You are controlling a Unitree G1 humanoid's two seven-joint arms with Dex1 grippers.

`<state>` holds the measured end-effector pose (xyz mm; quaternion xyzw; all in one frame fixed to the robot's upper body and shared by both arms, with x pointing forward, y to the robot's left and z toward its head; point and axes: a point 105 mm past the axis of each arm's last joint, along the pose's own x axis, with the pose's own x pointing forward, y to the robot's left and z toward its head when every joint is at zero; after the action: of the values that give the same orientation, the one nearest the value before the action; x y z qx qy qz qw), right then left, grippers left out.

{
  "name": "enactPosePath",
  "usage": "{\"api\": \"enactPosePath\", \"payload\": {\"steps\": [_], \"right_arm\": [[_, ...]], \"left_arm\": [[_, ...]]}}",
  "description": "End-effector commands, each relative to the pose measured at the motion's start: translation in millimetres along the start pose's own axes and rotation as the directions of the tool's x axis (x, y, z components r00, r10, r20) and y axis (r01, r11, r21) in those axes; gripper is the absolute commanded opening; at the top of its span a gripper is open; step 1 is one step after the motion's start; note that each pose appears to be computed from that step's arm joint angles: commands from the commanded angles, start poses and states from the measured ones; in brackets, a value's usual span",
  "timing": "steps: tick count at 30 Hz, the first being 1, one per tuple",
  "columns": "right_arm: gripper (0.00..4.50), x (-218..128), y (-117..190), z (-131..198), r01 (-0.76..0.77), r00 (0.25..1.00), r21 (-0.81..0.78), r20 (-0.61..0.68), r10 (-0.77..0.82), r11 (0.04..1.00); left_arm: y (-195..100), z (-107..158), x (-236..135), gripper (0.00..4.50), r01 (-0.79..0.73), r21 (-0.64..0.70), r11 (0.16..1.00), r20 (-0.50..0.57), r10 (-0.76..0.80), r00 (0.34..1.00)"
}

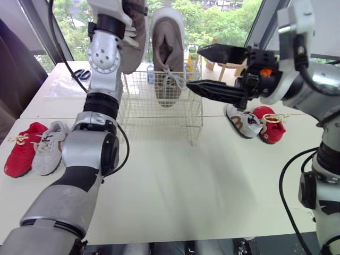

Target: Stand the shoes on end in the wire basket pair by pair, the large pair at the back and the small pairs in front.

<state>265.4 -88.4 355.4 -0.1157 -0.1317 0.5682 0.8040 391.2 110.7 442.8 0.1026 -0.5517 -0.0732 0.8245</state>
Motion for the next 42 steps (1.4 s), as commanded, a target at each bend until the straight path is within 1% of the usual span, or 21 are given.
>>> {"api": "enactPosePath", "payload": {"steps": [1, 4, 12, 13, 15, 20, 25, 27, 30, 34, 37, 39, 42], "right_arm": [[4.5, -5, 5, 10, 0.004, 1.0, -0.037, 0.013, -0.003, 0.999], [4.5, -5, 6, 9, 0.004, 1.0, -0.032, 0.009, -0.004, 0.999], [4.5, -5, 8, 8, 0.012, 1.0, -0.015, 0.002, -0.012, 1.0], [4.5, -5, 9, 8, 0.013, 1.0, -0.013, 0.002, -0.013, 1.0], [4.5, -4, 9, 8, 0.013, 1.0, -0.006, 0.005, -0.013, 1.0], [4.5, 1, 13, 9, 0.005, 1.0, 0.011, 0.005, -0.005, 1.0], [4.5, 6, 16, 12, -0.003, 1.0, 0.023, 0.008, 0.003, 1.0], [4.5, 8, 17, 12, -0.004, 1.0, 0.027, 0.009, 0.004, 1.0], [4.5, 9, 17, 11, -0.004, 1.0, 0.036, 0.013, 0.004, 0.999], [4.5, 9, 17, 12, -0.006, 1.0, 0.039, 0.02, 0.005, 0.999], [4.5, 10, 18, 11, -0.005, 0.999, 0.042, 0.032, 0.003, 0.999], [4.5, 11, 18, 9, -0.006, 1.0, 0.046, 0.031, 0.005, 0.999], [4.5, 11, 18, 9, -0.01, 0.999, 0.052, 0.037, 0.008, 0.999]], "left_arm": [[3, 45, 23, 0.47, -0.019, 0.028, 0.999, 0.172, 0.014, 0.985], [0, 53, 24, 0.47, -0.022, 0.042, 0.999, 0.213, 0.013, 0.977], [-8, 43, 15, 0.47, -0.023, 0.084, 0.996, 0.206, 0.005, 0.979], [-9, 39, 12, 0.47, -0.023, 0.103, 0.994, 0.195, 0.002, 0.981], [-9, 17, -1, 0.47, -0.023, 0.148, 0.989, 0.126, 0.004, 0.992], [-18, -21, -33, 0.47, 0.015, 0.256, 0.966, 0.01, -0.018, 1.0], [-21, -39, -50, 0.47, 0.029, 0.289, 0.957, -0.054, -0.014, 0.998], [-20, -40, -55, 0.47, 0.028, 0.304, 0.952, -0.052, -0.012, 0.999], [-17, -45, -61, 0.47, 0.027, 0.279, 0.96, -0.077, -0.006, 0.997], [-9, -60, -65, 0.47, -0.017, 0.197, 0.98, -0.175, 0.052, 0.983], [-5, -60, -69, 0.47, -0.056, 0.146, 0.988, -0.202, 0.085, 0.976], [-5, -60, -75, 0.47, -0.077, 0.096, 0.992, -0.241, 0.098, 0.966], [-12, -70, -92, 0.47, -0.048, 0.015, 0.999, -0.385, 0.05, 0.922]]}}
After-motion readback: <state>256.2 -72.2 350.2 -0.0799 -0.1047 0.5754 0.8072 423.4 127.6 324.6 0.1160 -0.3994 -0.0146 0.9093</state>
